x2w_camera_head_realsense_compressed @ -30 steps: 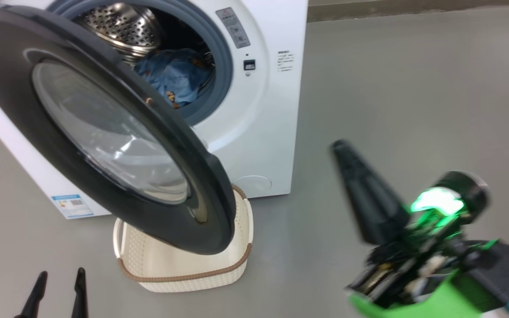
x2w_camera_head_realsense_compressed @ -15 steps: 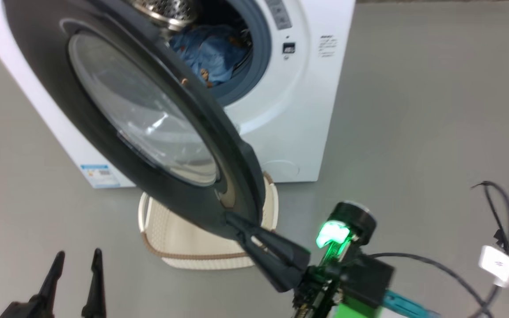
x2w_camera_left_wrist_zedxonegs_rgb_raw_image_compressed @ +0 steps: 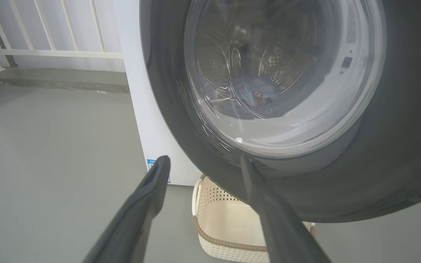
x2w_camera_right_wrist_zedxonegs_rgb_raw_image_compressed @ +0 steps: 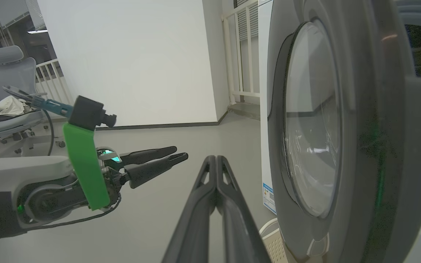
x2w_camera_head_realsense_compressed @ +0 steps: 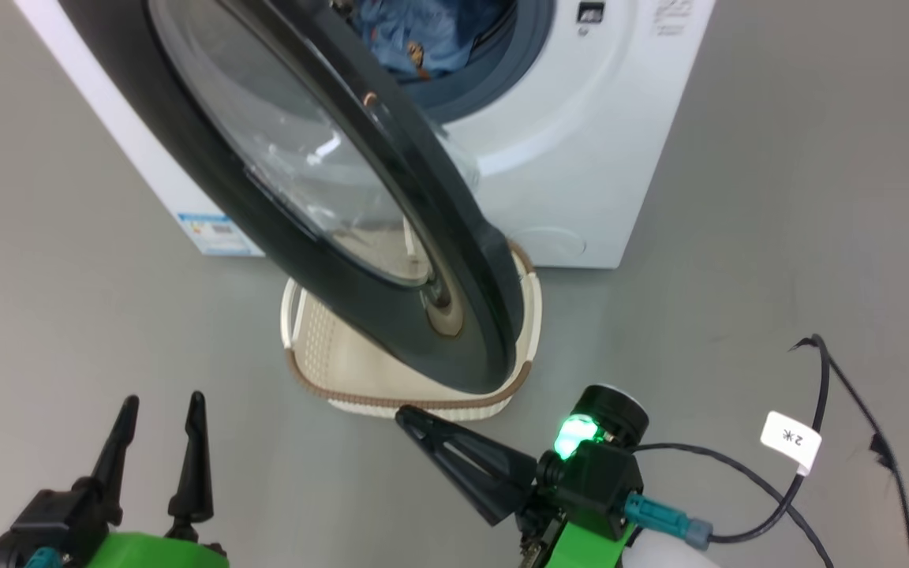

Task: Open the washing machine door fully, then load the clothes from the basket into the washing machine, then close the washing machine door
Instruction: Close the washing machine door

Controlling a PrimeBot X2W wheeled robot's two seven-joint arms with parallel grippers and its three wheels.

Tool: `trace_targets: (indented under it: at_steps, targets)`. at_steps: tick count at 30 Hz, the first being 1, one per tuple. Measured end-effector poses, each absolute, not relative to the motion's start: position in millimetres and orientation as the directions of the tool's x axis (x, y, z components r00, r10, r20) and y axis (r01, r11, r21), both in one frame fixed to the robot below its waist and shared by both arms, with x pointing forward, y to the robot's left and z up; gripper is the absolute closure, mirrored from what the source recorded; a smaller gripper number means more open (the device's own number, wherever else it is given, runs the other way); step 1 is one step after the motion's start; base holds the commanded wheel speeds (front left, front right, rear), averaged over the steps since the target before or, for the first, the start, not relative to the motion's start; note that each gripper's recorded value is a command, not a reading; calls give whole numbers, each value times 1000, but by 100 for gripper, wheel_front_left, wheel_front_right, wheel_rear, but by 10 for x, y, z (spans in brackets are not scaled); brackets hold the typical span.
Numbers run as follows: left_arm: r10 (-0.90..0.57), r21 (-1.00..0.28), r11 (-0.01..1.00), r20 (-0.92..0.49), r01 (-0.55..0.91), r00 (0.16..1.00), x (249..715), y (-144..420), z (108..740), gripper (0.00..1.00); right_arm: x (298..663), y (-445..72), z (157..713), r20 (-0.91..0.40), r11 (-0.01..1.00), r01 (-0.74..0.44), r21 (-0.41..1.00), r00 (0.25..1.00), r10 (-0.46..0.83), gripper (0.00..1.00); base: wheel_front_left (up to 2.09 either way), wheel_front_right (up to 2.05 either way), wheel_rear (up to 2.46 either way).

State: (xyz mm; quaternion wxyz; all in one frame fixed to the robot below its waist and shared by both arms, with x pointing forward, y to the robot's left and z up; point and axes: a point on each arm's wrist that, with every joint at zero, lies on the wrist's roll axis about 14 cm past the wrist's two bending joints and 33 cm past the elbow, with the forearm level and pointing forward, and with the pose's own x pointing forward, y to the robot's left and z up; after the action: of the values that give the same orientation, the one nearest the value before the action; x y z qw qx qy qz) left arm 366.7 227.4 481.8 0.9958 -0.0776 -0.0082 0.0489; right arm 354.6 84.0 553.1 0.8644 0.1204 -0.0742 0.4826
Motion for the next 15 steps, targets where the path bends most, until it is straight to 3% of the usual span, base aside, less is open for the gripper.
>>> trace_targets:
  at_steps: [15]
  targets:
    - [98, -154, 983, -28, -101, 995, 3871, 2268, 4675, 0, 4033, 718, 5101, 162, 585, -789, 187, 612, 774, 100, 0, 0, 0]
